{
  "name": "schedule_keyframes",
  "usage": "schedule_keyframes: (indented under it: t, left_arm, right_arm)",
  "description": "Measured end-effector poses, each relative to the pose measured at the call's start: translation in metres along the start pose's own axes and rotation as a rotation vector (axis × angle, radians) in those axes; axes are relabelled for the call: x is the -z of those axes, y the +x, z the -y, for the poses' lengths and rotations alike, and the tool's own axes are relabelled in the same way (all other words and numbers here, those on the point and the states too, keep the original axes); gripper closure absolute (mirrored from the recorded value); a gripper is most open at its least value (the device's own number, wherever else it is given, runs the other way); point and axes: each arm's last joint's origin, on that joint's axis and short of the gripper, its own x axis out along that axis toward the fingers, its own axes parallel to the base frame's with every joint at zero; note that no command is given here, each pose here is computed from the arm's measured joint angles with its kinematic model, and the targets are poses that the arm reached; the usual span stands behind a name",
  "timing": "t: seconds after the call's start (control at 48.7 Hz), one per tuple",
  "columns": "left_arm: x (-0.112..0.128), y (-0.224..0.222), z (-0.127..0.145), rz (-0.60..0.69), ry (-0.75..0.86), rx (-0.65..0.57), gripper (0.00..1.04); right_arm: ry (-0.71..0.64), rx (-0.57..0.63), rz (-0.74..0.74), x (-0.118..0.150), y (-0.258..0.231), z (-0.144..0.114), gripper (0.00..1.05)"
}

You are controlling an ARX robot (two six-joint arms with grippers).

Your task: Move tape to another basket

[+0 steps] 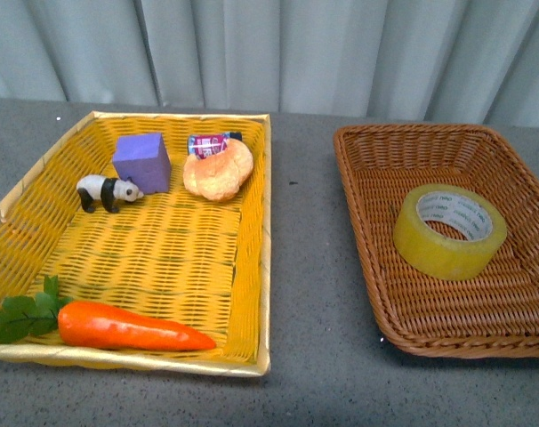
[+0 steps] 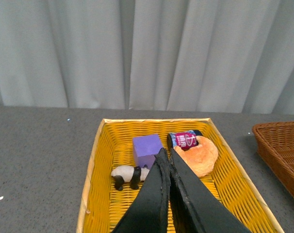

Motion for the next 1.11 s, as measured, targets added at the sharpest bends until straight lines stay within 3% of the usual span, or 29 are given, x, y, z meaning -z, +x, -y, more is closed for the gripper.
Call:
schedule_keyframes:
  t: [0.123,1.109]
  left_arm:
    - [0.009,-0.014,-0.007,-0.019,0.000,-0.023,1.01]
    - [-0.003,-0.061,-0.006,0.022,0.000,-0.018,1.01]
  right_arm:
    - [0.000,0.001,0.000,0.000,-0.014,0.000,1.04]
    - [0.000,-0.001,0.024,-0.006,-0.063,0.000,1.04]
